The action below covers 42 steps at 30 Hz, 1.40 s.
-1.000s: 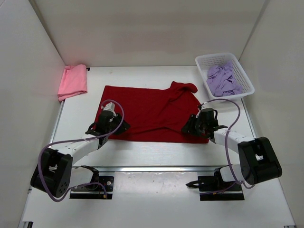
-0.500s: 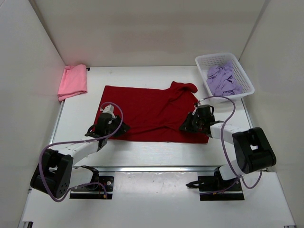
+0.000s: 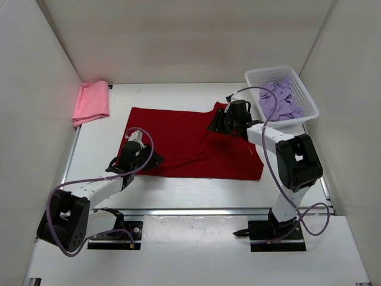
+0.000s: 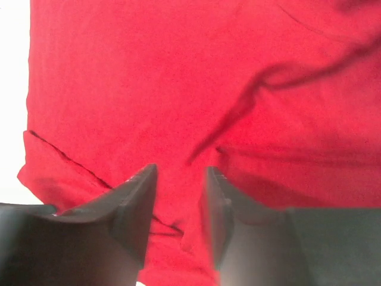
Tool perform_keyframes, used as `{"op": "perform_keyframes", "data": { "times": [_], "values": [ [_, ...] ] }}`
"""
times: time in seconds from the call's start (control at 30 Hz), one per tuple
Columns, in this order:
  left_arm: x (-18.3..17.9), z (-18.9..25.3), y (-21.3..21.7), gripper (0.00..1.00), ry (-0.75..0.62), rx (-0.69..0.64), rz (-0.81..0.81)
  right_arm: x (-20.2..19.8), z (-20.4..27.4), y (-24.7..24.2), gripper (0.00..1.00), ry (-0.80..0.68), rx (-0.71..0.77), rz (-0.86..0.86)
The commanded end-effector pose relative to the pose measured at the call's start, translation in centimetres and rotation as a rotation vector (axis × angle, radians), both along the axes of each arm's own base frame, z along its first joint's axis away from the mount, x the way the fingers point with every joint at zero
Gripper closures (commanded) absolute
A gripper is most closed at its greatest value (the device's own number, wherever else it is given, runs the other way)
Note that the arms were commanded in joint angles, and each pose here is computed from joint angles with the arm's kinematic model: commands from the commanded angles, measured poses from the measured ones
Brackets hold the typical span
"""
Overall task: Fold and stack the t-shirts
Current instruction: Fold the flattened tshirt in 1/3 of the way
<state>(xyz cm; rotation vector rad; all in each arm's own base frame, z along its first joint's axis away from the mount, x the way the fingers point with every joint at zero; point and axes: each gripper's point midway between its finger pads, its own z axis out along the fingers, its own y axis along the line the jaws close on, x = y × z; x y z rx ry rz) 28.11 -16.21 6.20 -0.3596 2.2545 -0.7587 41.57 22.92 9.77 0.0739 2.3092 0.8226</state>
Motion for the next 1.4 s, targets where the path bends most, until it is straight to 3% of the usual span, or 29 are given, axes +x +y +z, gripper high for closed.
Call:
{"op": "perform_keyframes", "data": {
  "times": [0.0, 0.17, 0.33, 0.4, 0.5, 0.7, 0.87, 1.03, 1.1, 1.17, 1.3, 1.37],
  "values": [
    [0.8, 1.9, 0.1, 0.59, -0.058, -0.028, 0.020, 1.1, 0.9, 0.5, 0.60, -0.041, -0.036, 0.008],
    [0.7, 2.5, -0.3, 0.59, -0.073, -0.032, 0.013, -1.2, 1.6, 0.3, 0.59, -0.089, -0.033, 0.009],
    [0.1, 1.5, -2.4, 0.59, -0.046, 0.005, -0.050, -7.0, -0.1, -0.7, 0.92, -0.083, -0.062, 0.020],
    [0.5, 1.3, -2.6, 0.58, -0.033, -0.008, -0.057, -9.3, -1.6, -1.0, 0.96, -0.045, -0.078, 0.046],
    [0.5, -0.3, -2.8, 0.59, 0.029, -0.011, -0.058, -11.7, -4.6, -1.4, 0.97, 0.019, -0.142, 0.082],
    [-1.0, -4.4, 2.1, 0.60, 0.142, -0.037, 0.101, -14.8, -8.2, -2.1, 1.00, 0.116, -0.188, 0.126],
    [-4.6, -7.0, 3.7, 0.59, 0.262, -0.027, 0.099, -17.9, -9.6, -2.4, 1.00, 0.151, -0.253, 0.188],
    [-7.6, -6.6, 3.8, 0.58, 0.306, -0.095, 0.119, -22.1, -10.2, -2.7, 1.00, 0.227, -0.269, 0.272],
    [-8.0, -5.7, 3.7, 0.55, 0.275, -0.121, 0.136, -22.3, -9.1, -2.3, 0.95, 0.206, -0.243, 0.295],
    [-6.2, -3.2, 3.2, 0.49, 0.205, -0.148, 0.130, -21.3, -7.7, -1.7, 0.88, 0.182, -0.197, 0.293],
    [0.8, 4.5, 2.4, 0.48, -0.010, -0.102, 0.101, -16.8, -1.9, -0.4, 0.75, 0.035, -0.071, 0.288],
    [4.1, 6.8, 3.4, 0.54, -0.070, -0.076, 0.152, -15.1, 0.1, 0.0, 0.81, -0.031, -0.046, 0.282]
  ]
}}
